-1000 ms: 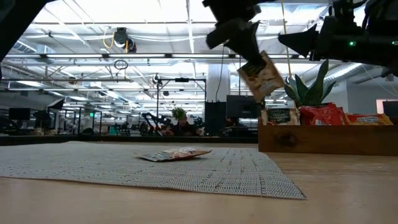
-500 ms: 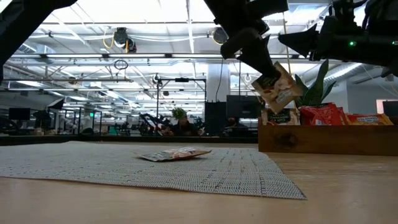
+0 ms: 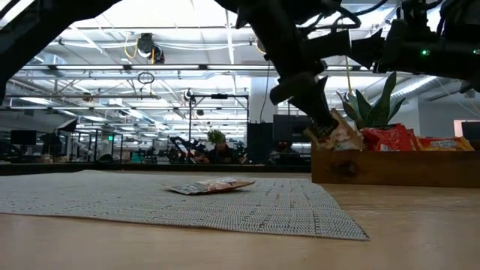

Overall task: Pick & Place Tea
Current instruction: Put the brown tea bag into the left section of the wooden organizer

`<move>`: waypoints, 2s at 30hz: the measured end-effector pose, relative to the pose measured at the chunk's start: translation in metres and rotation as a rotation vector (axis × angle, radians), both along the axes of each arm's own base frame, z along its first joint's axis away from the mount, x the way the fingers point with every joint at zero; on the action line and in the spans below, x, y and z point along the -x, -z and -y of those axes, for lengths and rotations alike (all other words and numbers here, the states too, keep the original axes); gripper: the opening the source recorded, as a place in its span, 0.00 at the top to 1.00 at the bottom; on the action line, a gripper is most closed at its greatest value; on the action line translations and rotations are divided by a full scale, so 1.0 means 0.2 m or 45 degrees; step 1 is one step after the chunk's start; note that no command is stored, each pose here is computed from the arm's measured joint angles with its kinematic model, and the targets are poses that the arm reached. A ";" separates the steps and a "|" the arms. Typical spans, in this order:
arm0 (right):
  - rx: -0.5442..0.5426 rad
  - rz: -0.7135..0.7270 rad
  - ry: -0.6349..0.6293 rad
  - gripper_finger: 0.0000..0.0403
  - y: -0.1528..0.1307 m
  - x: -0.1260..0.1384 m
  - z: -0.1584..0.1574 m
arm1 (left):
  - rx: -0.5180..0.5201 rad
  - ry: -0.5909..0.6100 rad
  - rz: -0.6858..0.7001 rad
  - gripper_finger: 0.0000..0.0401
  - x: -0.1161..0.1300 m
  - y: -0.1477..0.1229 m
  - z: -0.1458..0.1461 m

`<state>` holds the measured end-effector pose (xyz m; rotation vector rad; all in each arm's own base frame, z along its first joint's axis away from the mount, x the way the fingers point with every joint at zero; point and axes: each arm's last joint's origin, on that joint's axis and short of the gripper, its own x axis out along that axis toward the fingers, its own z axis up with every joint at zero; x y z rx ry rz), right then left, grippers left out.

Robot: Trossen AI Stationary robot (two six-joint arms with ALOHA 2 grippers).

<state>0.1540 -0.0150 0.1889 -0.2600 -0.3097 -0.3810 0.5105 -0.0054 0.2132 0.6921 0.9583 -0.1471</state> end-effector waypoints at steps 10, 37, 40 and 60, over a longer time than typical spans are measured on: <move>0.011 -0.016 0.005 0.99 0.00 0.00 0.00 | -0.049 -0.155 -0.024 1.00 0.01 0.03 -0.02; 0.008 -0.031 0.003 0.99 0.01 0.00 0.00 | -0.062 -0.283 0.098 0.54 0.01 -0.04 0.02; 0.008 -0.039 0.003 0.99 0.01 0.00 0.00 | -0.021 -0.282 0.159 0.50 0.03 -0.14 0.04; -0.027 -0.242 -0.008 1.00 0.08 -0.02 0.00 | 0.724 0.023 0.100 0.69 0.25 -0.52 -0.06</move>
